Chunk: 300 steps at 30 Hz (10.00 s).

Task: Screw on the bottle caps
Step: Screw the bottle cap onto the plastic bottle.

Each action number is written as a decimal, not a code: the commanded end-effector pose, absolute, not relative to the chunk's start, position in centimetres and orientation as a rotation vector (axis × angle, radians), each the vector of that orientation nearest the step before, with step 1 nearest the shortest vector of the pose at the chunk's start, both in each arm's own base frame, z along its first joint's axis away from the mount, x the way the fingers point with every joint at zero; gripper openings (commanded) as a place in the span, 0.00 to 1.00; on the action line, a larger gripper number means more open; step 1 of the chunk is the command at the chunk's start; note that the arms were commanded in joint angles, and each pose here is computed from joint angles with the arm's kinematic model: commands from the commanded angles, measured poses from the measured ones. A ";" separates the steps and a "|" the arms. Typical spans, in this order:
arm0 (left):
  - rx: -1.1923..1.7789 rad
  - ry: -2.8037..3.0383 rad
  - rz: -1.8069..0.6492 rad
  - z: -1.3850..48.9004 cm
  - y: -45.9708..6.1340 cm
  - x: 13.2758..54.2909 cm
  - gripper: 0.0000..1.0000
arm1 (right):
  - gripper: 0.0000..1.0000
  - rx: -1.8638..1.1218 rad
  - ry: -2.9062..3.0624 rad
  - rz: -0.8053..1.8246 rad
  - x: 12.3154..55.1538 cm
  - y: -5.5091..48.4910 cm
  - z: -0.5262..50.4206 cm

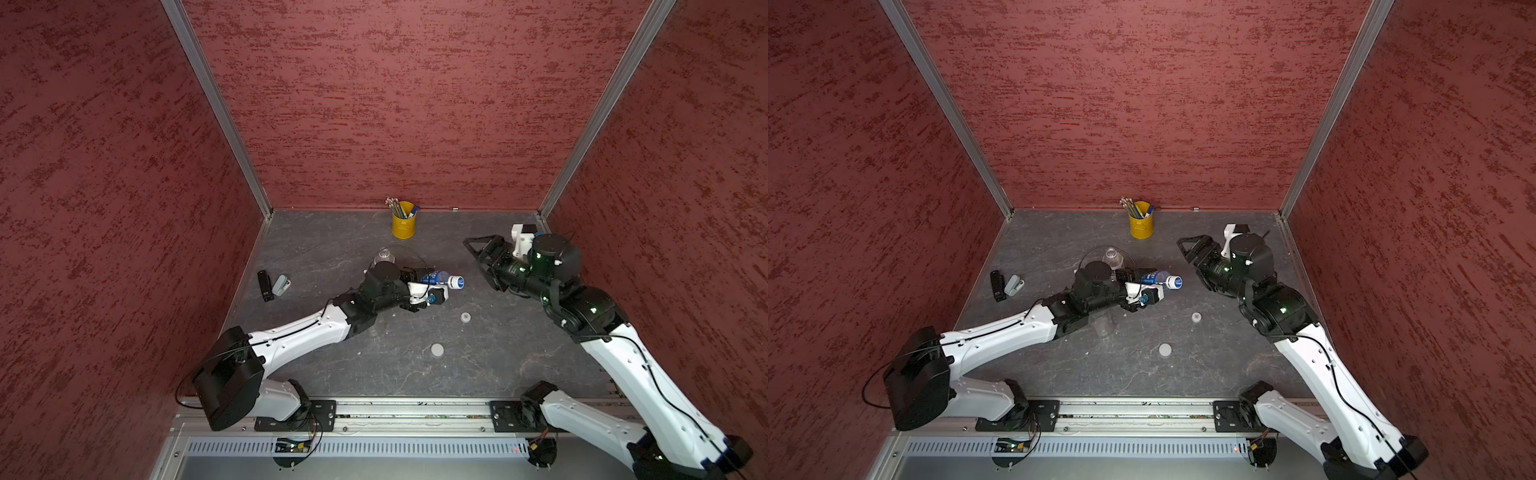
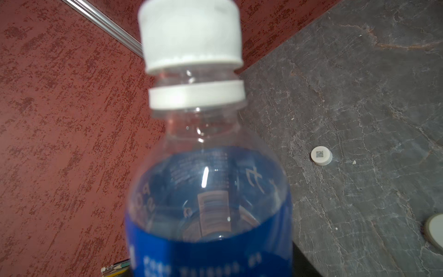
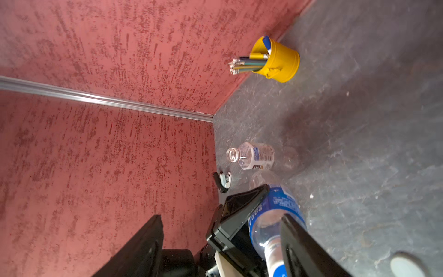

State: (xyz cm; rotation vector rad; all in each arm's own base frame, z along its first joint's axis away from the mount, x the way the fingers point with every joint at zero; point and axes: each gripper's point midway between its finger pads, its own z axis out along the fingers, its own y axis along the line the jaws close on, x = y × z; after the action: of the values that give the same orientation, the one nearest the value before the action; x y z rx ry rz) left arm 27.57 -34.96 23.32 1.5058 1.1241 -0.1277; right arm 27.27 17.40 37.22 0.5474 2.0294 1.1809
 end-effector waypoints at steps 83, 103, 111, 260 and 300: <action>1.423 0.902 0.000 27.0 -37.0 26.0 0.53 | 0.30 0.804 2.125 1.396 26.1 21.3 32.9; 1.487 1.046 -0.170 25.9 -35.1 25.9 0.52 | 0.87 -0.294 1.884 0.684 24.4 17.3 38.8; 1.563 1.118 -0.447 26.2 -34.1 24.1 0.52 | 0.83 -1.328 1.664 0.455 18.4 20.0 37.5; 1.472 0.950 -0.067 26.3 -36.3 25.7 0.52 | 0.26 1.077 2.171 1.353 25.2 21.5 31.3; 1.599 1.159 -0.524 26.2 -33.9 24.0 0.52 | 0.81 -1.759 1.509 0.159 20.3 20.9 34.9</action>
State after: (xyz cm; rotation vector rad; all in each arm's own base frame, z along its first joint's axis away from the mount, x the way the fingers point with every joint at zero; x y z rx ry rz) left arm 25.06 -33.79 25.00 1.5637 1.2191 -0.4862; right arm 20.86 21.03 34.72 -1.6378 1.6215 0.1998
